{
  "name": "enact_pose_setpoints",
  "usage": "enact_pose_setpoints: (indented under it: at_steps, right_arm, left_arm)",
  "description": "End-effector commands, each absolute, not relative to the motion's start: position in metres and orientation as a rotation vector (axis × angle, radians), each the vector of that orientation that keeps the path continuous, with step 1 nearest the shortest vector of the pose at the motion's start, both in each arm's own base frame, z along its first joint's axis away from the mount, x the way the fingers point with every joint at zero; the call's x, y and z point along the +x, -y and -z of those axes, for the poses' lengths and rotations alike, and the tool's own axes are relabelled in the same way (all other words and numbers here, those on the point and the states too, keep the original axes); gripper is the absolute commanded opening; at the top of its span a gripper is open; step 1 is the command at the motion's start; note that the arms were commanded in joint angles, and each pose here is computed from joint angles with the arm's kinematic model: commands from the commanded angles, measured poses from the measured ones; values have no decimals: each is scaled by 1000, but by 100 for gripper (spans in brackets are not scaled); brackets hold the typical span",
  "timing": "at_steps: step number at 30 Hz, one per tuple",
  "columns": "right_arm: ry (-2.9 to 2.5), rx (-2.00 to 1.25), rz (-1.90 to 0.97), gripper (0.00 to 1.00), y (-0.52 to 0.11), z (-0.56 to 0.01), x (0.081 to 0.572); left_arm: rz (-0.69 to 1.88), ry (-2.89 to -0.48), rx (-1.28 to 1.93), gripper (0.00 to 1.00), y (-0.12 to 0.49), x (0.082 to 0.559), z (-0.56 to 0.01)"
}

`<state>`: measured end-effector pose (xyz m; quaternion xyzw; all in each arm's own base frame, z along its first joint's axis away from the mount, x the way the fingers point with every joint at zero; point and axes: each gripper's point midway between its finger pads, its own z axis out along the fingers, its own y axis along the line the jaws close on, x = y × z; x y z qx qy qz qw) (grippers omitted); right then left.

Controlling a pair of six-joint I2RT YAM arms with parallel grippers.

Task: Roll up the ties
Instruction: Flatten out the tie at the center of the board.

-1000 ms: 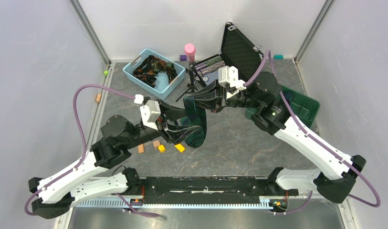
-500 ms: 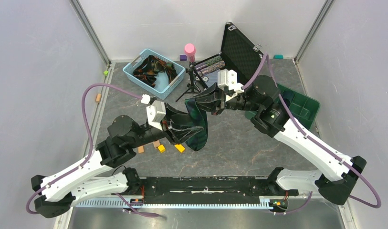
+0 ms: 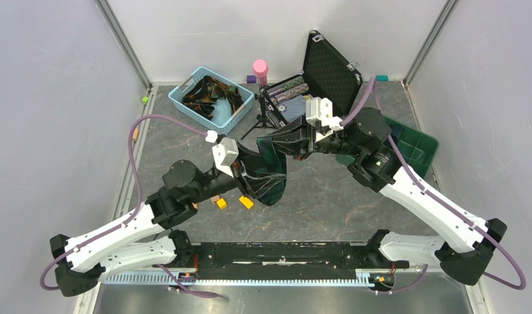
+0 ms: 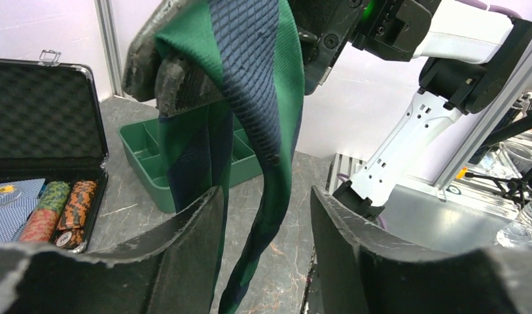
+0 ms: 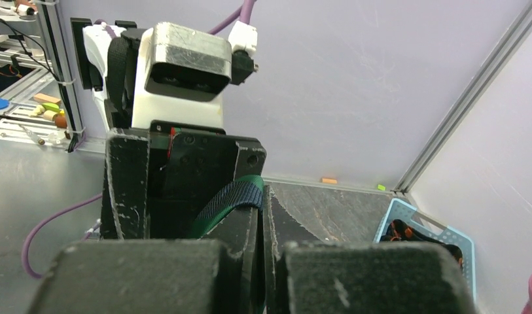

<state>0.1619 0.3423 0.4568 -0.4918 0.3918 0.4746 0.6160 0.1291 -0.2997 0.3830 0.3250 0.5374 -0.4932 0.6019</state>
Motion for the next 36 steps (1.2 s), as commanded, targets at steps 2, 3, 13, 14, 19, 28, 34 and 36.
enact_pose_setpoints:
  at_steps: [2,3,13,14,19,28,34,36]
  right_arm:
    - [-860,-1080,-1079,0,-334,-474,160]
    - [-866,-1075,-1076,0,-334,-473,161]
    - [-955,-1015,-1016,0,-332,-452,180]
    - [-963,-1016,-1016,0,-333,-449,180]
    - [-992,-1025,-1020,0,-333,-434,181]
    - [-1049,-1017,-1015,0,-331,-409,183]
    - [-1066,-1003,-1034,0,-329,-395,181]
    - [-1065,-1000,-1041,0,-329,-393,180]
  left_arm:
    - [1270,-1171,719,53,311,120,-401]
    - [1279,-1172,716,52,312,120,-400]
    - [1266,-1129,667,25,298,119,-421]
    - [1263,-1123,664,23,297,119,-425]
    - [1252,-1092,648,18,289,117,-443]
    - [1231,-1023,632,22,279,114,-476]
    - [1198,-1004,627,25,278,118,-490]
    - [1187,-1000,629,27,278,120,-493]
